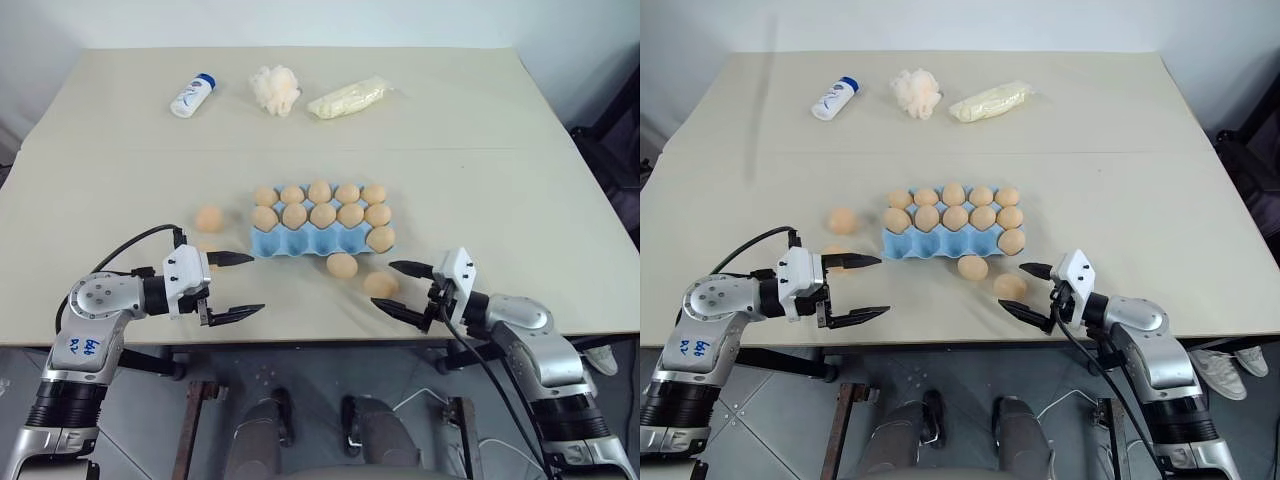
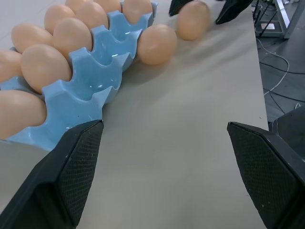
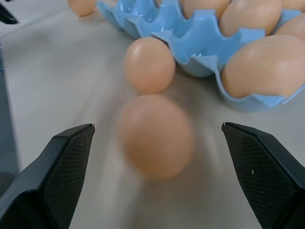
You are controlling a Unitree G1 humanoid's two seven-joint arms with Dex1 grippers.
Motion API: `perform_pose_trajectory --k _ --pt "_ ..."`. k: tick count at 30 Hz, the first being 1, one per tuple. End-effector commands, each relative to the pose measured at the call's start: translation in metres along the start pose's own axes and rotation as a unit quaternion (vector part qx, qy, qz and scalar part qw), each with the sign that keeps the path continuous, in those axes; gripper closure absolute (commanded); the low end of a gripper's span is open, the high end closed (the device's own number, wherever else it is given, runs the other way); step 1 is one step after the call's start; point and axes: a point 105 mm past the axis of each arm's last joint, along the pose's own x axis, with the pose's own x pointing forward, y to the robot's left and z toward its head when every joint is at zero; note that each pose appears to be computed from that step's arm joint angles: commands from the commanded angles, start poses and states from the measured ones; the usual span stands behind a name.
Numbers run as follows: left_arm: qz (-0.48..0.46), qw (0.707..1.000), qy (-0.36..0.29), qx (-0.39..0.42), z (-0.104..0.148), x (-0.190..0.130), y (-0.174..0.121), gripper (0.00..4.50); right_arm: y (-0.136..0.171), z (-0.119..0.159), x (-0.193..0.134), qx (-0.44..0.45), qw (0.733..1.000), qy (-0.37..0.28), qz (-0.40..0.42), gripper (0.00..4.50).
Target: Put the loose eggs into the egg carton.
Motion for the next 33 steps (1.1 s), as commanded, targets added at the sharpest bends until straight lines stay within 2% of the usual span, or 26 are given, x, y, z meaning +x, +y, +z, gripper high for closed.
perform_pose_trajectory --k 1,2,3,5,8,9,10,15,18,21,28,33 --pt "-0.006 1.000 0.003 -0.005 0.001 -0.007 -0.008 0.13 -0.004 0.000 0.007 -0.010 1.000 -0.011 -0.006 0.00" --pt "-0.003 1.000 0.004 -0.005 0.001 -0.008 -0.008 0.13 -0.005 0.000 0.010 -0.012 1.000 -0.011 -0.006 0.00" --pt "0.000 1.000 0.003 -0.008 0.000 -0.009 -0.009 0.00 -0.005 0.000 0.013 -0.012 1.000 -0.012 -0.005 0.40" --pt "0.004 1.000 0.004 -0.009 0.000 -0.010 -0.009 0.00 -0.004 0.001 0.017 -0.014 1.000 -0.015 0.000 0.89" --pt "0.012 1.000 0.008 -0.010 -0.001 -0.013 -0.009 0.00 0.000 0.006 0.019 -0.023 0.999 -0.019 0.015 1.96" --pt "0.015 1.000 0.009 -0.011 -0.002 -0.014 -0.009 0.00 0.002 0.009 0.019 -0.029 0.999 -0.019 0.023 2.24" --pt "0.018 1.000 0.009 -0.012 -0.002 -0.014 -0.010 0.00 0.004 0.013 0.019 -0.035 0.999 -0.021 0.030 2.32" --pt "0.030 0.999 0.012 -0.020 -0.006 -0.017 -0.013 0.00 0.011 0.054 0.030 -0.052 0.995 -0.055 0.065 2.33" --pt "0.034 0.999 0.017 -0.022 -0.009 -0.017 -0.013 0.00 0.012 0.063 0.038 -0.061 0.994 -0.061 0.073 2.33" --pt "0.038 0.999 0.017 -0.025 -0.008 -0.014 -0.014 0.00 0.002 0.082 0.059 -0.080 0.991 -0.085 0.063 2.33" --pt "0.045 0.998 0.022 -0.030 -0.010 -0.017 -0.017 0.00 -0.026 0.077 0.081 -0.106 0.991 -0.082 0.016 2.33" --pt "0.053 0.998 0.021 -0.032 -0.010 -0.019 -0.017 0.00 -0.022 0.079 0.079 -0.107 0.989 -0.093 0.032 0.61"
